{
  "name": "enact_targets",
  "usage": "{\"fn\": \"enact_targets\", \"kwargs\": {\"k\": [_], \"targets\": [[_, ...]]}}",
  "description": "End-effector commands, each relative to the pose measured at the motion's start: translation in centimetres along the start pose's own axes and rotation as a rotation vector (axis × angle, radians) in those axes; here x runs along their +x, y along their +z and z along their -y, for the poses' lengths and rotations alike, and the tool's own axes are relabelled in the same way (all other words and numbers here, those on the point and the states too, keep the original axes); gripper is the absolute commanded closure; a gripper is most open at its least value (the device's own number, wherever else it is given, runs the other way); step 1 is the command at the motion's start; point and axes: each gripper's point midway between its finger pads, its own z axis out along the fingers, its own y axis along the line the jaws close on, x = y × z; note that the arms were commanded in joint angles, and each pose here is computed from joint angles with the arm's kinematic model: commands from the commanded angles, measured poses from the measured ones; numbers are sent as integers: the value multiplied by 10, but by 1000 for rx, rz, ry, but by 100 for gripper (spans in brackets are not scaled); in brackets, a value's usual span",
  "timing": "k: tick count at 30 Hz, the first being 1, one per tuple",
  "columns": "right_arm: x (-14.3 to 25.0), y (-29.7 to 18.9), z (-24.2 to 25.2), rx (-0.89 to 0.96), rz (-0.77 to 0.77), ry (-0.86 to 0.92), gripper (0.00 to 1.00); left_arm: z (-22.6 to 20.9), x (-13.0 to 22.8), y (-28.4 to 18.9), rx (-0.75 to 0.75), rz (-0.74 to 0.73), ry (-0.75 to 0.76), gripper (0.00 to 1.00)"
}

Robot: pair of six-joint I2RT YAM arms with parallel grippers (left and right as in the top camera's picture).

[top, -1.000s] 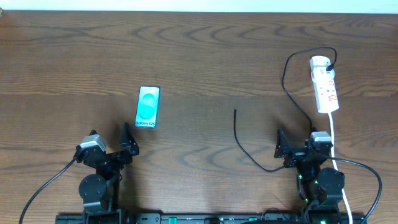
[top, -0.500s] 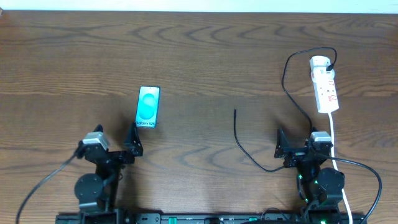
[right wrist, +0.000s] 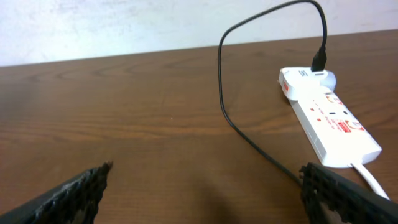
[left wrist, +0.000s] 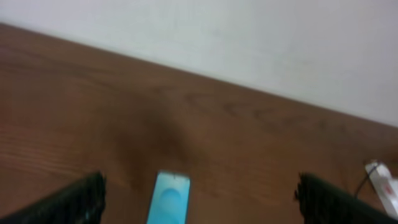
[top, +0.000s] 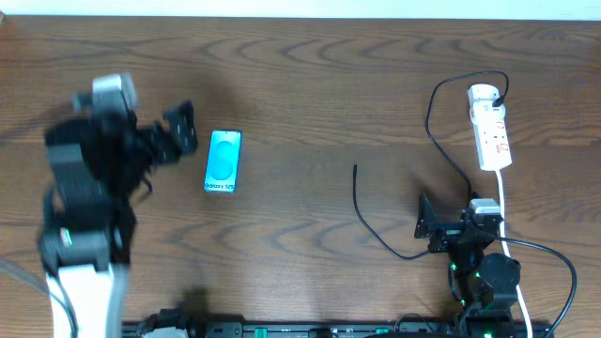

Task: Plug charger to phone and switch on socket
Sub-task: 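Move the left gripper forward over the Galaxy S25 phone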

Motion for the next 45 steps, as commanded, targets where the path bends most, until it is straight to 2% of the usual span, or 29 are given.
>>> {"fn": "enact_targets", "kwargs": {"k": [1, 4, 11, 18, 23, 24, 25, 26, 27, 28, 29, 30, 36, 41, 45], "targets": [[1, 0, -1, -4, 0, -8, 1, 8, -23, 14, 11, -89, -7, 2], [1, 0, -1, -4, 0, -8, 1, 2, -14, 29, -20, -228, -29, 2], [1, 0, -1, -5, 0, -8, 1, -16, 56, 55, -84, -563, -89, 2], [1, 0, -1, -4, 0, -8, 1, -32, 91, 81, -119, -718, -132, 2], [1, 0, -1, -4, 0, -8, 1, -37, 102, 92, -132, -757, -149, 2], [1, 0, -1, -4, 0, -8, 1, -37, 103, 92, -133, -762, -150, 9], [1, 0, -1, -5, 0, -8, 1, -38, 104, 92, -135, -767, -151, 24], [1, 0, -1, -5, 0, -8, 1, -38, 104, 91, -136, -770, -152, 34], [1, 0, -1, -5, 0, -8, 1, -38, 104, 91, -136, -770, -152, 38], [1, 0, -1, -4, 0, -8, 1, -38, 104, 91, -136, -770, -152, 38], [1, 0, -1, -4, 0, -8, 1, -38, 104, 91, -136, -769, -151, 24], [1, 0, -1, -4, 0, -8, 1, -38, 104, 92, -135, -766, -150, 1], [1, 0, -1, -5, 0, -8, 1, -39, 97, 101, -141, -725, -127, 2], [1, 0, -1, -4, 0, -8, 1, -55, 108, 107, -294, -752, -10, 2], [1, 0, -1, -4, 0, -8, 1, -44, 123, 118, -312, -789, 73, 2]]}}
